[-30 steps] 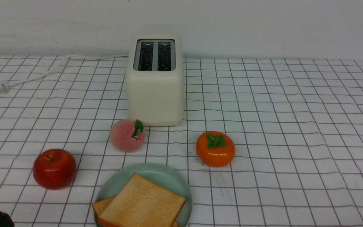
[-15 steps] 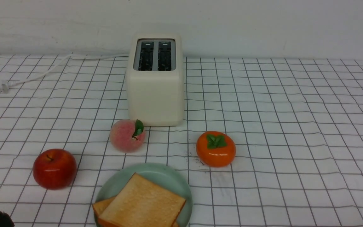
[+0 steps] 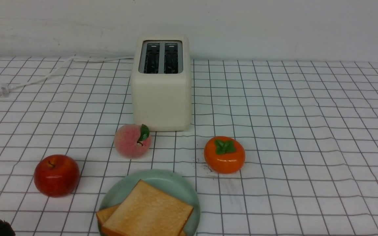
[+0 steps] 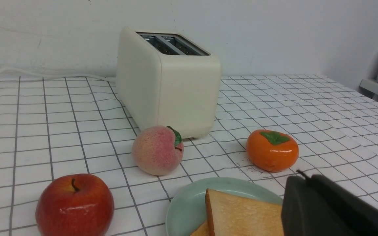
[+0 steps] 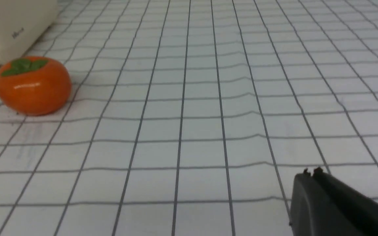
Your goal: Take toasted bread from bread machine on white checkered table place on plate.
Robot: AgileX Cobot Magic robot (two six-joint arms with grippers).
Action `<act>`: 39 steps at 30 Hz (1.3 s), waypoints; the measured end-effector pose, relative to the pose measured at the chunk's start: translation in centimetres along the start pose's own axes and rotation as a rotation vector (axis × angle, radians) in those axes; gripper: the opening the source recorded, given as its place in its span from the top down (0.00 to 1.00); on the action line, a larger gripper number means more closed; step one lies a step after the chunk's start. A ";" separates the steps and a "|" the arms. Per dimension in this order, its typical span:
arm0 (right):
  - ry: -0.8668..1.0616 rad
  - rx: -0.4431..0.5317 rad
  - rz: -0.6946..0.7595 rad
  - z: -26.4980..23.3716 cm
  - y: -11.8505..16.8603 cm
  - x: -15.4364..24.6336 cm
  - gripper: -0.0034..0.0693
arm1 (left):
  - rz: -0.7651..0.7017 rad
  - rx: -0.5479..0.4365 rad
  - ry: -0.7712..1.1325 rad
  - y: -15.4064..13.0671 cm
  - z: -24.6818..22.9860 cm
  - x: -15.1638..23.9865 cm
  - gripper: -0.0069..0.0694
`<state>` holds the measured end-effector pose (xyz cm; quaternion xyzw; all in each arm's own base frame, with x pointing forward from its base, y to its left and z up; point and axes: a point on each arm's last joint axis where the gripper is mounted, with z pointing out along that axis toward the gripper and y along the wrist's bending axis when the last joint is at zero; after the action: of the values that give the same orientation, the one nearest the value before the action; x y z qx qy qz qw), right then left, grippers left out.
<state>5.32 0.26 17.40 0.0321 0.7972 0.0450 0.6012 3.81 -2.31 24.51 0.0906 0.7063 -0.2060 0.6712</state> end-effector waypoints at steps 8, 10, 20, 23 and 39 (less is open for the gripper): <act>0.028 -0.004 0.008 -0.1 0.1 0.1 0.97 | 0.000 0.000 0.001 0.0 0.0 0.0 0.90; 0.027 -0.004 0.008 -0.1 0.1 0.1 0.97 | 0.000 0.000 0.001 0.0 0.0 0.0 0.90; 0.028 -0.004 0.008 -0.1 0.1 0.1 0.96 | 0.000 0.000 0.001 0.0 0.0 0.0 0.89; 0.028 -0.004 0.008 -0.1 0.1 0.1 0.95 | 0.000 0.000 0.001 0.0 0.0 0.0 0.88; 0.030 -0.005 0.009 -0.1 0.1 0.1 0.93 | 0.027 -0.058 -0.049 0.8 0.4 0.8 0.88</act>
<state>5.21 0.34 17.33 0.0335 0.8058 0.0502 0.5891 4.44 -1.93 23.60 0.0756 0.6939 -0.1787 0.6934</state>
